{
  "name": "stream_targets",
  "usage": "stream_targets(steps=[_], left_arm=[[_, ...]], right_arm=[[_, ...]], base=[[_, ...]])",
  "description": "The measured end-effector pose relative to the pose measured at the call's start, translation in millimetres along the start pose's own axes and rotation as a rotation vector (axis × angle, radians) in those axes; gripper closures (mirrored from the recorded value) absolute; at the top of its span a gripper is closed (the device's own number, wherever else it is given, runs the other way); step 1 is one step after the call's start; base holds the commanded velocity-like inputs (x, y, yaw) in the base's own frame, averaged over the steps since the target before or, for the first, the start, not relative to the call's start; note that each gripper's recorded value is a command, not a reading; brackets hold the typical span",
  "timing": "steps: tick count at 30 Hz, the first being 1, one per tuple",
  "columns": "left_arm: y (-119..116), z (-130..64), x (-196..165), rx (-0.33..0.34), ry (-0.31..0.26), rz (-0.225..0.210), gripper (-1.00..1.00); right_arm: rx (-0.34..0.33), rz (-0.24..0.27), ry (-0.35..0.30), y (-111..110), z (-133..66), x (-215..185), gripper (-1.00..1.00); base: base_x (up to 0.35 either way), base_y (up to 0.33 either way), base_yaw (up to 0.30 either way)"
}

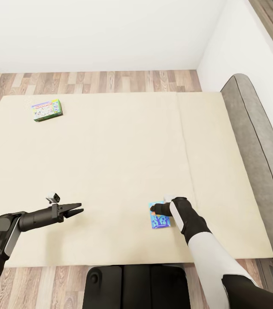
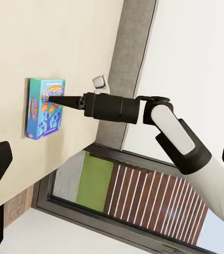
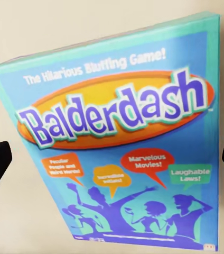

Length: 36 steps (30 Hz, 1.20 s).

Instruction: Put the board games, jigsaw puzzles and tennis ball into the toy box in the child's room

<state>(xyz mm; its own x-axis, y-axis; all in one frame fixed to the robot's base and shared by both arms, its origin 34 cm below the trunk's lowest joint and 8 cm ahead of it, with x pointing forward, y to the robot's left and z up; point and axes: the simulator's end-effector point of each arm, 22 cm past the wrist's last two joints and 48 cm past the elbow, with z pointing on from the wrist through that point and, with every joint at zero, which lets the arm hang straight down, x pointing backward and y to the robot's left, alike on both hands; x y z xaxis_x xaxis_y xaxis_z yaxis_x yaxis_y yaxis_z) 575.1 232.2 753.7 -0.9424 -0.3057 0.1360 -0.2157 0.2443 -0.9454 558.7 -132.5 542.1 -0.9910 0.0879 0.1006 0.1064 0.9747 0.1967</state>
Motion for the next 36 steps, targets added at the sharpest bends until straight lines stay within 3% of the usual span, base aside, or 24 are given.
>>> stream_targets(steps=[36], left_arm=[[0.2, -0.5, -0.2, -0.001, 0.0, 0.0, -1.0]], right_arm=[[0.0, 0.0, 0.0, 0.0, 0.0, 0.0, -1.0]], base=[[0.0, 0.006, 0.0]])
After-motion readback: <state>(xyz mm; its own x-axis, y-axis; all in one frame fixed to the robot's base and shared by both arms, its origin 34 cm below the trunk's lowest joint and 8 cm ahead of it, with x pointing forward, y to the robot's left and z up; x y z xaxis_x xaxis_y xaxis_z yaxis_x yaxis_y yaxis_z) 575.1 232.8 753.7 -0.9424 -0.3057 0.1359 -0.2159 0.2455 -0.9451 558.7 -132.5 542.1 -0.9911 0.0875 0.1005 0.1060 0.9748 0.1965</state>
